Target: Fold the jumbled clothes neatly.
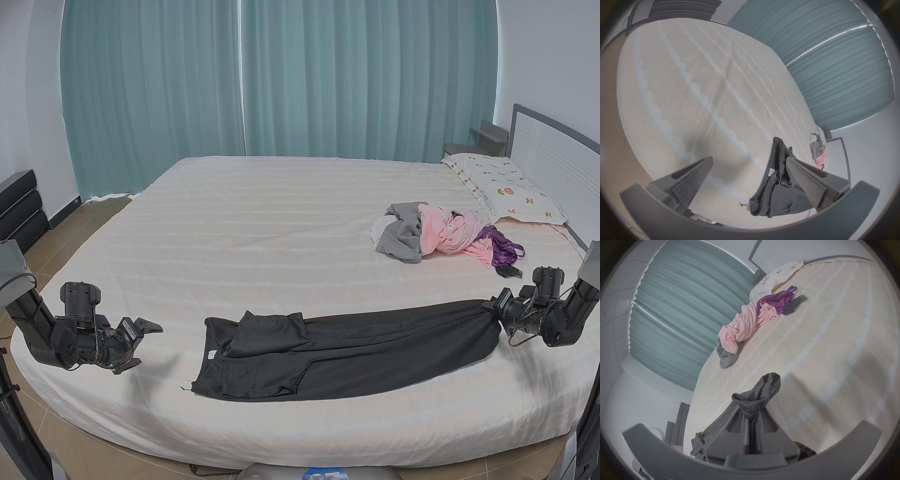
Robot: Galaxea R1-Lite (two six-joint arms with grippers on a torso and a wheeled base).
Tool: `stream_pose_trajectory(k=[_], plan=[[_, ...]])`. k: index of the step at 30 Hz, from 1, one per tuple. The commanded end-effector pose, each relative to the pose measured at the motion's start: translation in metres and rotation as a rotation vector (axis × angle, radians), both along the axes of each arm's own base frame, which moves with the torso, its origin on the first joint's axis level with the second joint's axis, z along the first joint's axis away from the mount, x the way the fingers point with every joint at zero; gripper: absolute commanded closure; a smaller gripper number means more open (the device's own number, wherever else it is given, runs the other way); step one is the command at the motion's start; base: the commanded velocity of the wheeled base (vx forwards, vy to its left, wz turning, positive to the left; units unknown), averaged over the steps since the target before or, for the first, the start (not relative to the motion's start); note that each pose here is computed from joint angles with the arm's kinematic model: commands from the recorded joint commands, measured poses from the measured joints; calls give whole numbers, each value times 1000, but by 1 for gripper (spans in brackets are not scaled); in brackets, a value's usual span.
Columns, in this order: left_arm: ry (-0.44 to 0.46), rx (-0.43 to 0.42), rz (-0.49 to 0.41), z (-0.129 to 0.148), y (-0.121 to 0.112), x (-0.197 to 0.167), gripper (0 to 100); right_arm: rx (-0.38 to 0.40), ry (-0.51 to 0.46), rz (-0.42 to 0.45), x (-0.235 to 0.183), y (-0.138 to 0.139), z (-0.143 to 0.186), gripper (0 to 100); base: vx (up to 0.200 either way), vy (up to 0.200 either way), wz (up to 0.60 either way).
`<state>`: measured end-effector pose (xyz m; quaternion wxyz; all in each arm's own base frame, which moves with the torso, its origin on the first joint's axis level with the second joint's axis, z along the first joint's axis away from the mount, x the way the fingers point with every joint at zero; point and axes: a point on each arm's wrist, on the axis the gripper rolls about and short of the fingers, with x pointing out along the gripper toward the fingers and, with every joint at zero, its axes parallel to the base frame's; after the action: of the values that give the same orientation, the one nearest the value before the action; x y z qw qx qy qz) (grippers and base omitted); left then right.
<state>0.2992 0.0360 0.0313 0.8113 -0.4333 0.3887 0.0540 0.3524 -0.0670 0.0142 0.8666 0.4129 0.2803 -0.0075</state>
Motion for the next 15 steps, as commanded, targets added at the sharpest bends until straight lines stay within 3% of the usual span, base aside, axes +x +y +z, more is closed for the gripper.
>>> stream_pose_trajectory(k=[1,9,15], plan=[[3,-1,2,-1,1,0,0,-2,-21,21,-6,8,12,100,0,0,0],[3,-1,2,-1,1,0,0,-2,-38,148,-12,57,27,100,0,0,0],[0,-7,2,-2,3,2,0,-24,-25,285,-18,117,44,100,0,0,0]])
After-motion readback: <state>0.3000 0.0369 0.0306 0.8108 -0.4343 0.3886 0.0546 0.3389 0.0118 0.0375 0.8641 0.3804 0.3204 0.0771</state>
